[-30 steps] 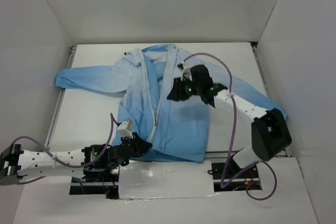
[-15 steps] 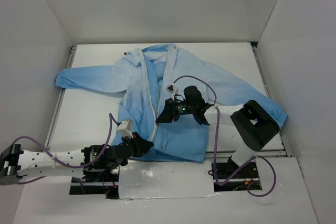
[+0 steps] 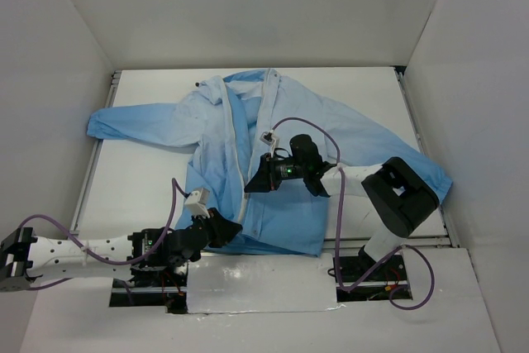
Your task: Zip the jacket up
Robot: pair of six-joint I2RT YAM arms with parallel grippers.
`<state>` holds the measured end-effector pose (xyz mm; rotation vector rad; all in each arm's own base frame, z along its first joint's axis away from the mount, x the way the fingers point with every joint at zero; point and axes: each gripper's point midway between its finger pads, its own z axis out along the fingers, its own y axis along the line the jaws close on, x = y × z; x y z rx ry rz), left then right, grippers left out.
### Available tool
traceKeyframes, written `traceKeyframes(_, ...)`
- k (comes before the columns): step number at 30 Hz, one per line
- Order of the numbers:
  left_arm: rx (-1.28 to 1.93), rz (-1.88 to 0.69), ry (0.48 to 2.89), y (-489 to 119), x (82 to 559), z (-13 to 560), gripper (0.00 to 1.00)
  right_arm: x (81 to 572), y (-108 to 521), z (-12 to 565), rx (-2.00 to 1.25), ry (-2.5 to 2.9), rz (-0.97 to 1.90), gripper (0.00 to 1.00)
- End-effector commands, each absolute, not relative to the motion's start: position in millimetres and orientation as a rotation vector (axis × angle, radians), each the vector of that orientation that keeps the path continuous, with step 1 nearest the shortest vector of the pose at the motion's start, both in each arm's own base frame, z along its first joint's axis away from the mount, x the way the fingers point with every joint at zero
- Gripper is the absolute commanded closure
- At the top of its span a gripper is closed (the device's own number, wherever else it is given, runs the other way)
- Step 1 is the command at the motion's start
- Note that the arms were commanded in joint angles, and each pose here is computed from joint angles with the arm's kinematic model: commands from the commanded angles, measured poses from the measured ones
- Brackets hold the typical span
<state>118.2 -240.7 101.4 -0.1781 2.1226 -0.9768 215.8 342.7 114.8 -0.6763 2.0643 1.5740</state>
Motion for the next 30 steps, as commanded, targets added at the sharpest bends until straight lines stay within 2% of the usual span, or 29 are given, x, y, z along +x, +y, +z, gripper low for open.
traceKeyframes(1, -0.179, -1.005, 2.067, -244.1, 122.4, 118.2, 1.0, 214.7, 345.1, 120.6, -0.722, 2.017, 1.594, 0.69)
traceKeyframes(10, -0.184, -0.995, 2.057, -240.1, 123.8, 120.1, 1.0, 212.0, 343.9, 107.0, -0.719, 2.054, 1.593, 0.64)
traceKeyframes(15, -0.19, -0.986, 2.054, -237.1, 124.9, 120.7, 1.0, 207.9, 344.9, 108.4, -0.724, 2.047, 1.611, 0.72)
traceKeyframes(21, -0.195, -0.992, 2.047, -237.0, 125.4, 122.9, 1.0, 206.9, 346.4, 109.8, -0.722, 2.031, 1.625, 0.77)
traceKeyframes(23, -0.189, -0.991, 2.049, -237.9, 125.1, 122.5, 1.0, 207.8, 346.7, 111.3, -0.717, 2.022, 1.629, 0.75)
traceKeyframes(26, -0.176, -0.995, 2.052, -239.6, 123.9, 122.1, 1.0, 209.2, 347.2, 111.0, -0.71, 2.022, 1.621, 0.65)
traceKeyframes(30, -0.169, -0.999, 2.053, -241.9, 123.3, 122.8, 1.0, 215.8, 349.5, 110.9, -0.703, 2.024, 1.607, 0.64)
